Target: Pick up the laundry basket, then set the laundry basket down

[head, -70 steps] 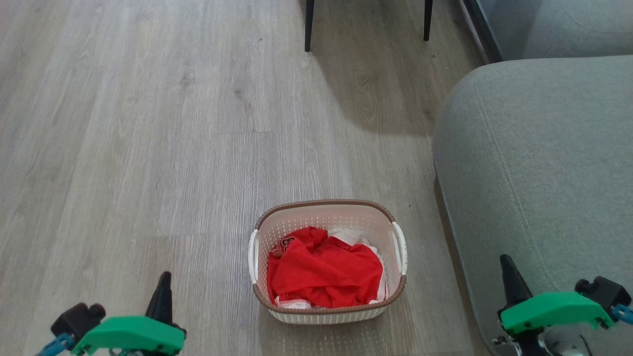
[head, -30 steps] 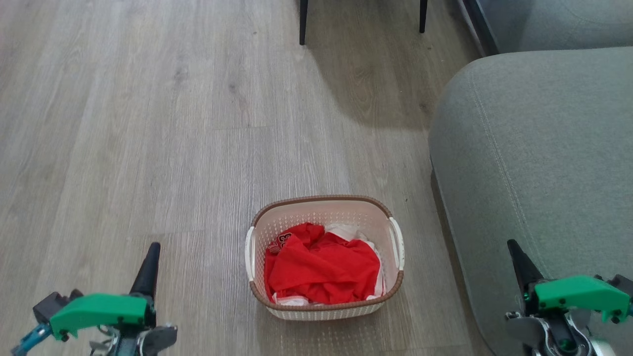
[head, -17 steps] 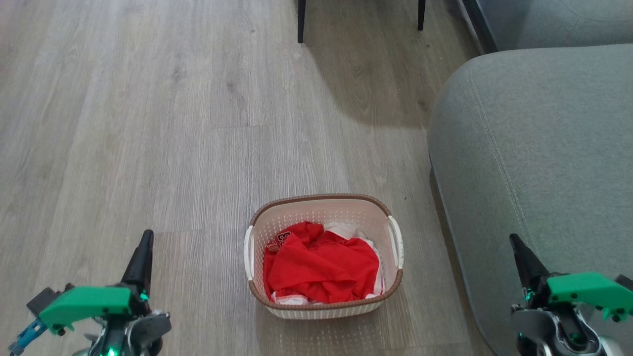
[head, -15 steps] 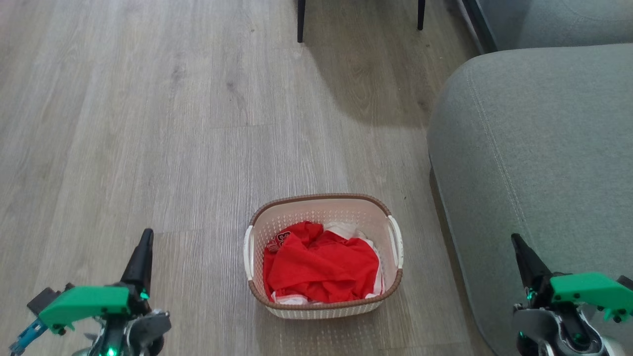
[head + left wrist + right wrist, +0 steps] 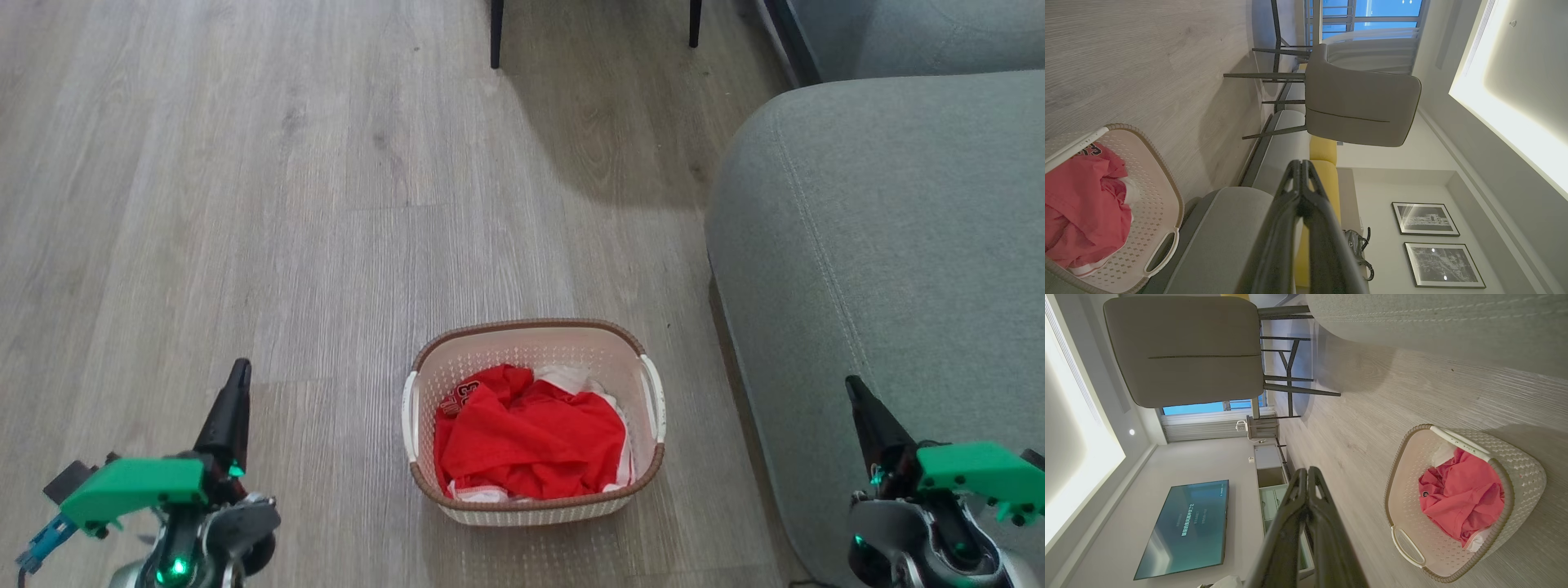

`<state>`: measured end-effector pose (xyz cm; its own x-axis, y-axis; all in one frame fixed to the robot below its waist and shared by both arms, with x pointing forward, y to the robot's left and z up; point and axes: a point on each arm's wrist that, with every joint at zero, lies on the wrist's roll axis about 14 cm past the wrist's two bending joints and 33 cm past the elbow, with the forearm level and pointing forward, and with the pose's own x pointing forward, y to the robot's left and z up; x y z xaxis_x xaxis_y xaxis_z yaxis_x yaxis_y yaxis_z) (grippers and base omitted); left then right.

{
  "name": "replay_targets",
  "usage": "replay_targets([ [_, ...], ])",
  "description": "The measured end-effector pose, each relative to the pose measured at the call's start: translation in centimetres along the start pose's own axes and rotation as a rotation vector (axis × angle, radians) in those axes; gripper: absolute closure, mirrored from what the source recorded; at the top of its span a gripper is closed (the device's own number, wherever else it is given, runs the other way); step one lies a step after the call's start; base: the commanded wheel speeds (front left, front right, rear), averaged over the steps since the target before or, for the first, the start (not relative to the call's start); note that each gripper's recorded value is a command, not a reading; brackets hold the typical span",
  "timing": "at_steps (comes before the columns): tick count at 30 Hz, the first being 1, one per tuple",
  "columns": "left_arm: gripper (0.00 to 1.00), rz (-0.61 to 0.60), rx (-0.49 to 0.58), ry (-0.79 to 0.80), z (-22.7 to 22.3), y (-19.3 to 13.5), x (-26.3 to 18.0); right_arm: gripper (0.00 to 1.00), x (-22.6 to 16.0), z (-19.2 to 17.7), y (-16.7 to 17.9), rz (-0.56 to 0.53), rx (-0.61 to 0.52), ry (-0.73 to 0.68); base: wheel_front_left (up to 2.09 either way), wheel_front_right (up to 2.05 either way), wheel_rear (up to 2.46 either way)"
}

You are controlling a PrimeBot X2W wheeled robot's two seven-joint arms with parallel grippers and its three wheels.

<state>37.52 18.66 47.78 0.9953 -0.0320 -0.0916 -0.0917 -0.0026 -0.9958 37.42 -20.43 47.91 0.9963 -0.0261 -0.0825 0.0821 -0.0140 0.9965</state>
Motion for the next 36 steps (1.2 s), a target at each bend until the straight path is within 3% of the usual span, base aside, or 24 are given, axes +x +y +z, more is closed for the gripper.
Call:
replay_targets([
  [36, 1.0, -0.001, -0.005, -0.013, 0.46, -0.03, -0.03, 1.0, -0.02, 0.2, 0.02, 0.001, 0.002, -0.001, 0.0, 0.0, 0.0],
])
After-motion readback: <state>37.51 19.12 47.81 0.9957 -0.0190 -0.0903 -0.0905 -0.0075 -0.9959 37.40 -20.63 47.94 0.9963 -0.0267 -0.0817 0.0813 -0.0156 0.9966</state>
